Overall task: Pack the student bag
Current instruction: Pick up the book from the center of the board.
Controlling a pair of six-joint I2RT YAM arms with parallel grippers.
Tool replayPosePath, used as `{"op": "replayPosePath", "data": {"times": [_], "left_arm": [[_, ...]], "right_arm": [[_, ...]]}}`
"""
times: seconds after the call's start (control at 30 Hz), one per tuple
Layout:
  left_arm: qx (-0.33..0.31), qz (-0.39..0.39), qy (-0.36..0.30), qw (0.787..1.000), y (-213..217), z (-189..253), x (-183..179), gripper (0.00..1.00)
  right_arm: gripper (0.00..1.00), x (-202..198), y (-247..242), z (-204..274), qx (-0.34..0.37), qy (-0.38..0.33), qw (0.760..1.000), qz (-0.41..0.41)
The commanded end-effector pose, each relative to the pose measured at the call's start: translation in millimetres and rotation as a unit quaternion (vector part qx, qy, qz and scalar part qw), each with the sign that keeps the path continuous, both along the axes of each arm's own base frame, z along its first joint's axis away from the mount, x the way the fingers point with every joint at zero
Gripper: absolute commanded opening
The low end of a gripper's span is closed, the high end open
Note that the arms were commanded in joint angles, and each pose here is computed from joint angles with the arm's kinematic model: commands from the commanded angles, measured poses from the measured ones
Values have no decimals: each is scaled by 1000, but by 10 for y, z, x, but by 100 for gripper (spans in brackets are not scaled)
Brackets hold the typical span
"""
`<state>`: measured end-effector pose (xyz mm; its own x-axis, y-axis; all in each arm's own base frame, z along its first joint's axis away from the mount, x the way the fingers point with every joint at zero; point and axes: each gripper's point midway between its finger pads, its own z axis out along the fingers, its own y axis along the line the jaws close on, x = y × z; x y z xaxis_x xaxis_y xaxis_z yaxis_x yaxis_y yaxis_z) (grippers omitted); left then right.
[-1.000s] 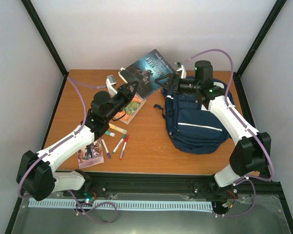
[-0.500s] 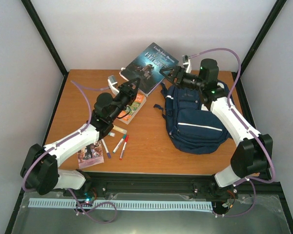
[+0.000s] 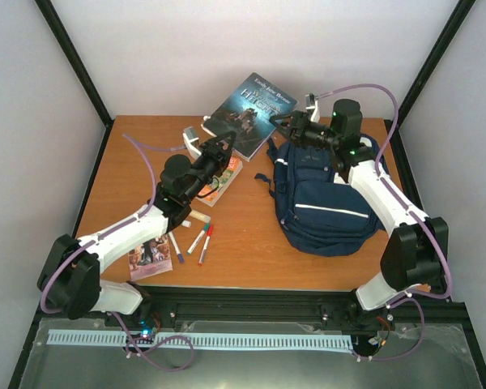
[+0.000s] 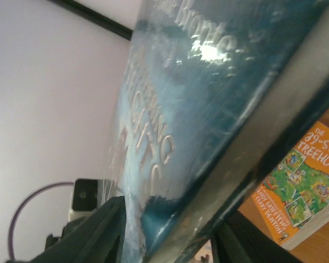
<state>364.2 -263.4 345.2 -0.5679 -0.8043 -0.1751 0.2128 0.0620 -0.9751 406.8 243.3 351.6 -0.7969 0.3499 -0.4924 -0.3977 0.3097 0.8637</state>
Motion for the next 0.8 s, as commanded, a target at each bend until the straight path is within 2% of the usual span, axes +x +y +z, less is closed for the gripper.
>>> {"op": "replayPosePath", "data": {"times": [0.0,0.07,0.2,0.23,0.37,0.43,0.6,0.7,0.77], "left_arm": [[7,-82,-35,996,-365,140,-268,11],[10,-83,-35,996,-377,133,-273,13],[14,-84,-34,996,-378,115,-277,25],[16,-83,-34,996,-374,114,-278,32],[31,-83,-13,996,-378,-3,-271,77],[44,-86,0,995,-384,-85,-281,87],[116,-97,21,988,-323,-323,-417,95],[215,-106,43,970,-237,-565,-524,95],[304,-108,68,944,-128,-783,-572,95]], "right_arm": [[37,-33,70,348,29,-70,997,17],[32,-10,61,322,28,-67,997,13],[6,22,24,277,28,-60,998,8],[3,36,9,267,30,-57,998,5],[3,91,-81,253,37,-50,998,-6],[3,146,-180,269,35,-55,998,-16],[3,200,-464,251,-9,-94,995,-43],[3,134,-654,87,-78,-116,989,-53],[3,22,-733,-69,-129,-142,981,-37]]}}
